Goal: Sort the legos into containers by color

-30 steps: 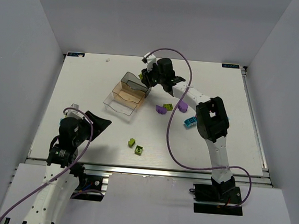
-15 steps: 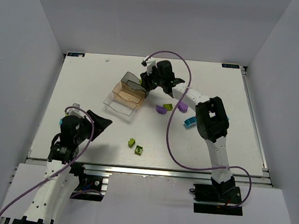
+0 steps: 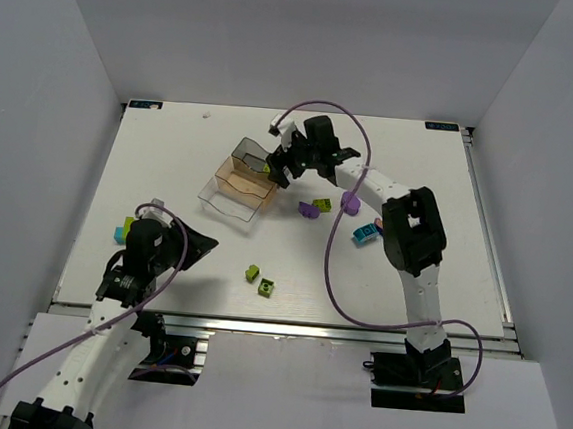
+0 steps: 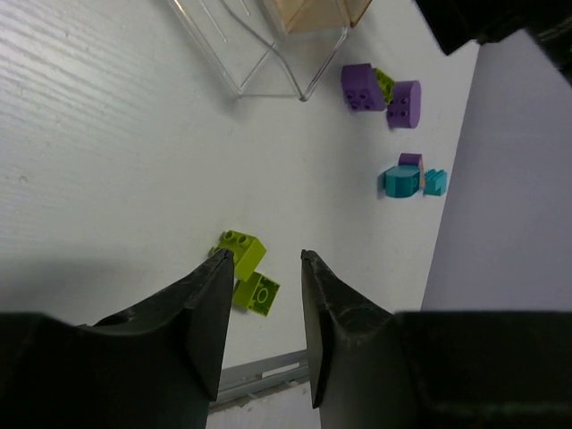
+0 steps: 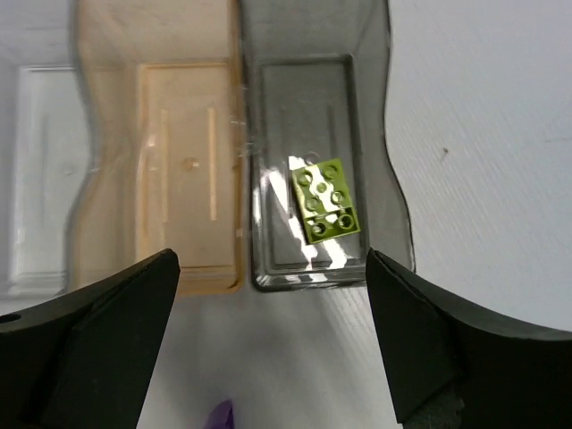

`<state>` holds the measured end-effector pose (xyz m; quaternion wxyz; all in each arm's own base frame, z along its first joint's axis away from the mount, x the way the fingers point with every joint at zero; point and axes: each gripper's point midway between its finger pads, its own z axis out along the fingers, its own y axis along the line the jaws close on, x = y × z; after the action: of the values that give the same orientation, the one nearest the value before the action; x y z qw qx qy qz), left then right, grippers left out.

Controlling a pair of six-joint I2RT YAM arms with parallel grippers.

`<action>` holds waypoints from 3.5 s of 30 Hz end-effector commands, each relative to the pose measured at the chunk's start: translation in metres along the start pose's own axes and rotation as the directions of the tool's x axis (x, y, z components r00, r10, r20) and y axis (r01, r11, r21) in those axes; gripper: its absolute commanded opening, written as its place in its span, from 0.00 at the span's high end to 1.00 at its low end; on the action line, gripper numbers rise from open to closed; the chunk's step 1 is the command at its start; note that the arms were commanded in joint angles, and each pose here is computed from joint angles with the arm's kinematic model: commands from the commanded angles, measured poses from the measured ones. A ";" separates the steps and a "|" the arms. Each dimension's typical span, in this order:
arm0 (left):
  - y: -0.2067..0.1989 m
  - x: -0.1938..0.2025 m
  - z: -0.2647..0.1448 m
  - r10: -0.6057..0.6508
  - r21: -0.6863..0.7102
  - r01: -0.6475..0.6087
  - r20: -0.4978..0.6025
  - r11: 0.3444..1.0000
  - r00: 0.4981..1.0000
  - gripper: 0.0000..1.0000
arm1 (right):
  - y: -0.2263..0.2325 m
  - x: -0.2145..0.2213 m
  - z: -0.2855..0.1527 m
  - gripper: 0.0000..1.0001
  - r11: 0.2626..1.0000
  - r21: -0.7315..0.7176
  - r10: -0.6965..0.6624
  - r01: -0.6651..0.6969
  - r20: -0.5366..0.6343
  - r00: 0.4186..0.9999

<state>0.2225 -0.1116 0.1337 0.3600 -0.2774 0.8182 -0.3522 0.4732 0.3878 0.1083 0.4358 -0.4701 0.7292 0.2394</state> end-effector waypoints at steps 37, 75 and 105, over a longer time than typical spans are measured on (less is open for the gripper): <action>-0.001 0.104 0.080 0.142 -0.568 -0.266 -0.253 0.779 0.957 0.11 | 0.104 0.030 -0.219 0.45 0.983 -0.138 -0.111 0.119 0.061 0.992; 0.007 0.117 0.089 0.170 -0.553 -0.327 -0.316 0.766 0.933 0.78 | 0.084 0.033 -0.233 0.44 0.993 -0.076 -0.084 0.088 0.065 0.994; -0.160 -0.107 0.153 0.433 -0.302 -0.419 -0.020 0.857 0.901 0.93 | 0.078 0.026 -0.242 0.94 0.998 -0.045 -0.034 0.039 0.096 0.995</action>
<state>0.4186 -0.1828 0.1967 0.3719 -0.1818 0.9044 -0.1037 0.2954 0.2277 0.1889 0.4385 -0.4909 0.7007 0.2752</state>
